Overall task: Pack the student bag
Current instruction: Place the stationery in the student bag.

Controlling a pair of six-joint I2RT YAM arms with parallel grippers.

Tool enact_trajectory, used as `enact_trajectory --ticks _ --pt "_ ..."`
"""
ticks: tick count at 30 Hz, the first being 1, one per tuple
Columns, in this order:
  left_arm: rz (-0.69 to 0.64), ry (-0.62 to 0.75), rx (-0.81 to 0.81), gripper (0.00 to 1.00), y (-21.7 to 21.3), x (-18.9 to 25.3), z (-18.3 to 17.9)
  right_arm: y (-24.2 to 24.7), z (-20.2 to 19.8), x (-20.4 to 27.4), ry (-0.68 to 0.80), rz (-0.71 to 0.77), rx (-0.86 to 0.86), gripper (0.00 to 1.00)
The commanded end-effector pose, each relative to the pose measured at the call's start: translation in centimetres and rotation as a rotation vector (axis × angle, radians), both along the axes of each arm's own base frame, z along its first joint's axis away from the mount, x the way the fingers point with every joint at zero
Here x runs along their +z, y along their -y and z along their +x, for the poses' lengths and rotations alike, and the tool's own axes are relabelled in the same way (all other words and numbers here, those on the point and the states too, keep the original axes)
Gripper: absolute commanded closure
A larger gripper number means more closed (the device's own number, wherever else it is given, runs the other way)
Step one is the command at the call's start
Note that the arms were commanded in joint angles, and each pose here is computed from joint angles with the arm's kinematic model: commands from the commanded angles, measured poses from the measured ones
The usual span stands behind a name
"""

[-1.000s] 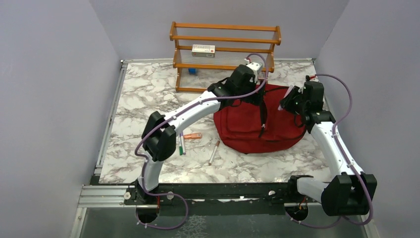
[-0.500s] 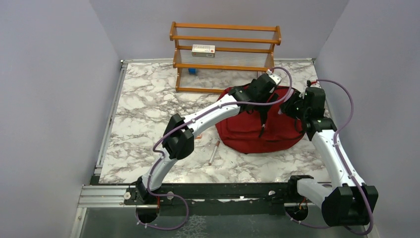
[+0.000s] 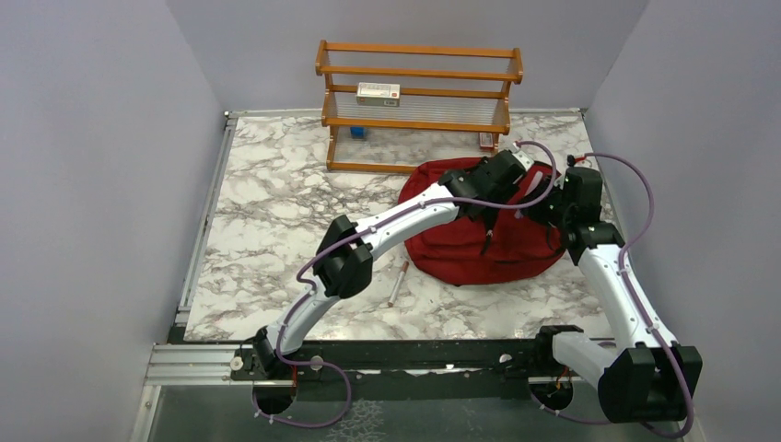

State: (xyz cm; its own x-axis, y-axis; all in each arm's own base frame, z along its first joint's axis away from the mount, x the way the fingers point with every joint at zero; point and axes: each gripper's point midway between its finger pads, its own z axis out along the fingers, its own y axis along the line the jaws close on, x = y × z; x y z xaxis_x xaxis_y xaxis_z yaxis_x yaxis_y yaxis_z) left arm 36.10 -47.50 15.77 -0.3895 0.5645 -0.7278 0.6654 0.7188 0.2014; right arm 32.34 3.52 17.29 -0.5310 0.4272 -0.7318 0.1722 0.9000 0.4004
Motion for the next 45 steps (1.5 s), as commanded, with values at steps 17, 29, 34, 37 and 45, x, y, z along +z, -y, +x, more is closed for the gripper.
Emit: enact_trajectory --ticks 17,29,34,37,45 --pt "0.072 0.099 0.047 0.93 -1.4 1.3 1.4 -5.2 0.1 2.8 0.129 0.204 0.242 0.96" --pt "-0.099 0.082 0.051 1.0 -1.0 3.8 0.1 -5.9 2.5 2.3 0.079 0.279 0.229 0.96" --pt "-0.134 0.078 0.057 1.0 -0.8 4.4 -0.1 -6.7 3.0 1.0 0.039 0.297 0.282 0.96" --pt "-0.155 0.075 0.063 1.0 -0.6 4.7 -0.1 -7.5 2.8 0.3 0.002 0.322 0.331 0.96" --pt "-0.172 0.09 0.078 1.0 -0.7 5.2 0.1 -7.9 0.9 -1.3 -0.104 0.34 0.358 0.96"
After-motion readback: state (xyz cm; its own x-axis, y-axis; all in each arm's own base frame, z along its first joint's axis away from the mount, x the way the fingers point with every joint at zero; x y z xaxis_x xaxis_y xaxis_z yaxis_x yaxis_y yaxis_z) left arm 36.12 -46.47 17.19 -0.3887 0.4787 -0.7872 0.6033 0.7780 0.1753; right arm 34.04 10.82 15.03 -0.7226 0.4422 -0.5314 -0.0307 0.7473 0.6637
